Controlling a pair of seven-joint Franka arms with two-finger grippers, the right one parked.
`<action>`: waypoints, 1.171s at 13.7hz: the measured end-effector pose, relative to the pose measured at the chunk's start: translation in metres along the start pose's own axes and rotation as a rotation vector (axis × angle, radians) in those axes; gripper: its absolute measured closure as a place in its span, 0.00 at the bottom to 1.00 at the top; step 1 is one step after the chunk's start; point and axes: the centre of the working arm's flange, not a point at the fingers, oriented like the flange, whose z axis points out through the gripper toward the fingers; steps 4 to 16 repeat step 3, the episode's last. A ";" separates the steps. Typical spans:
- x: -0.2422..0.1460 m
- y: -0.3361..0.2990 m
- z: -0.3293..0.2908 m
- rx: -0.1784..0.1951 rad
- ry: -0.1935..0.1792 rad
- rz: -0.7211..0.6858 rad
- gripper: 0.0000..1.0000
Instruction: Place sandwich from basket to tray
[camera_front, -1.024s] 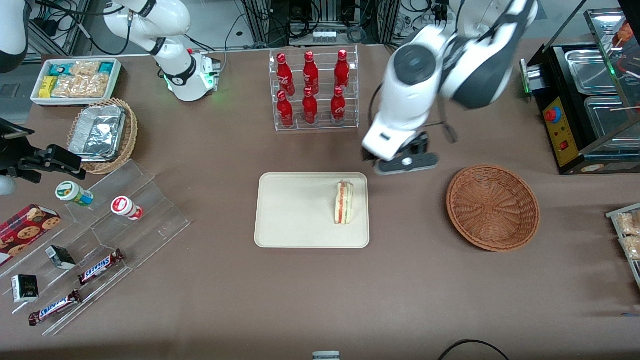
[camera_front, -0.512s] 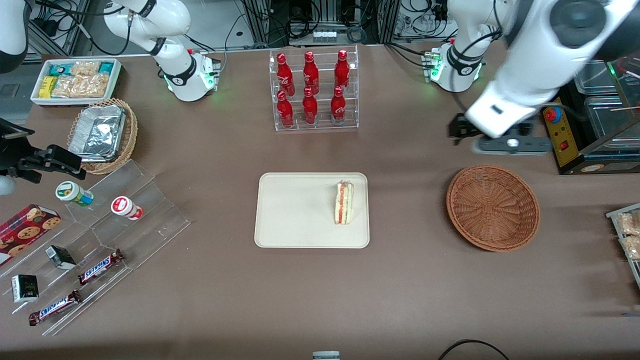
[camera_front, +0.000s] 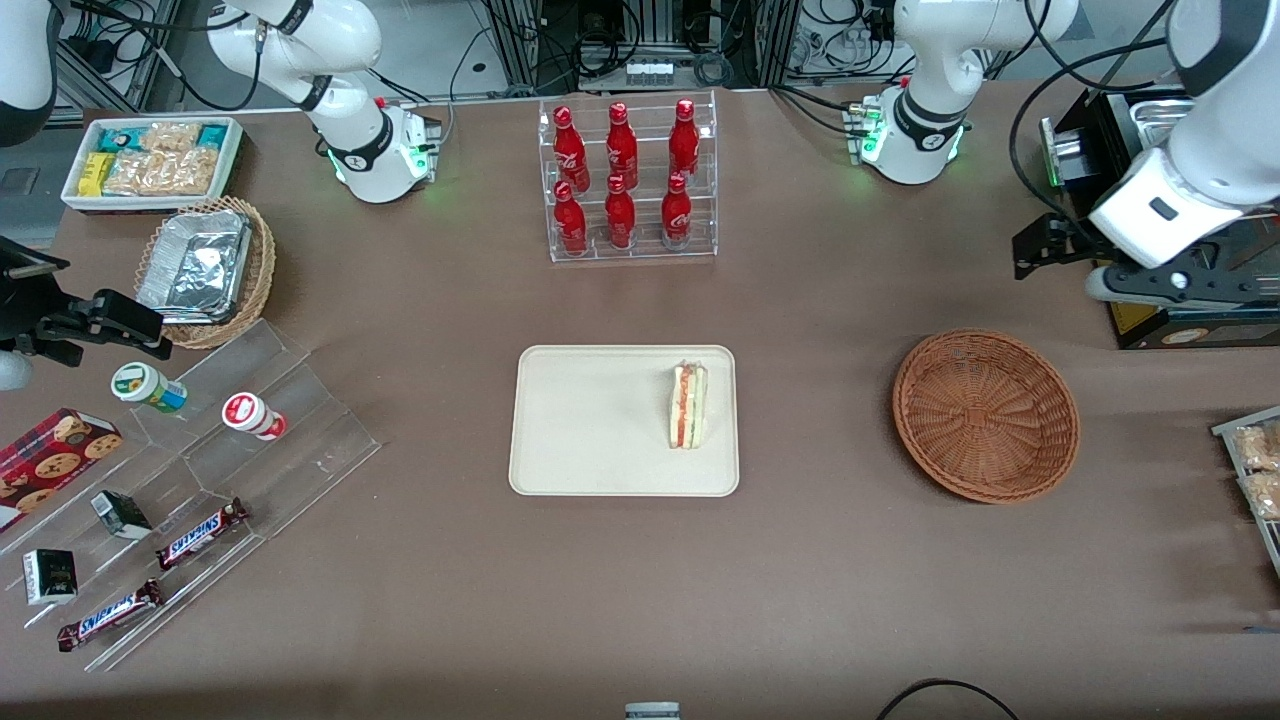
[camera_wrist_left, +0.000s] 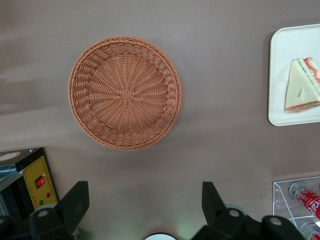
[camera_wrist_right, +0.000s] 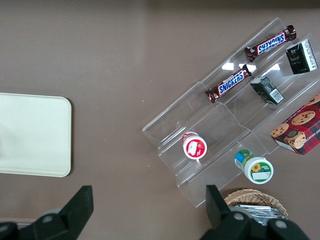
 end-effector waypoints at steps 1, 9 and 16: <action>0.001 -0.001 0.002 -0.001 -0.003 -0.002 0.00; 0.005 -0.001 0.005 -0.001 -0.009 0.001 0.00; 0.005 -0.001 0.005 -0.001 -0.009 0.001 0.00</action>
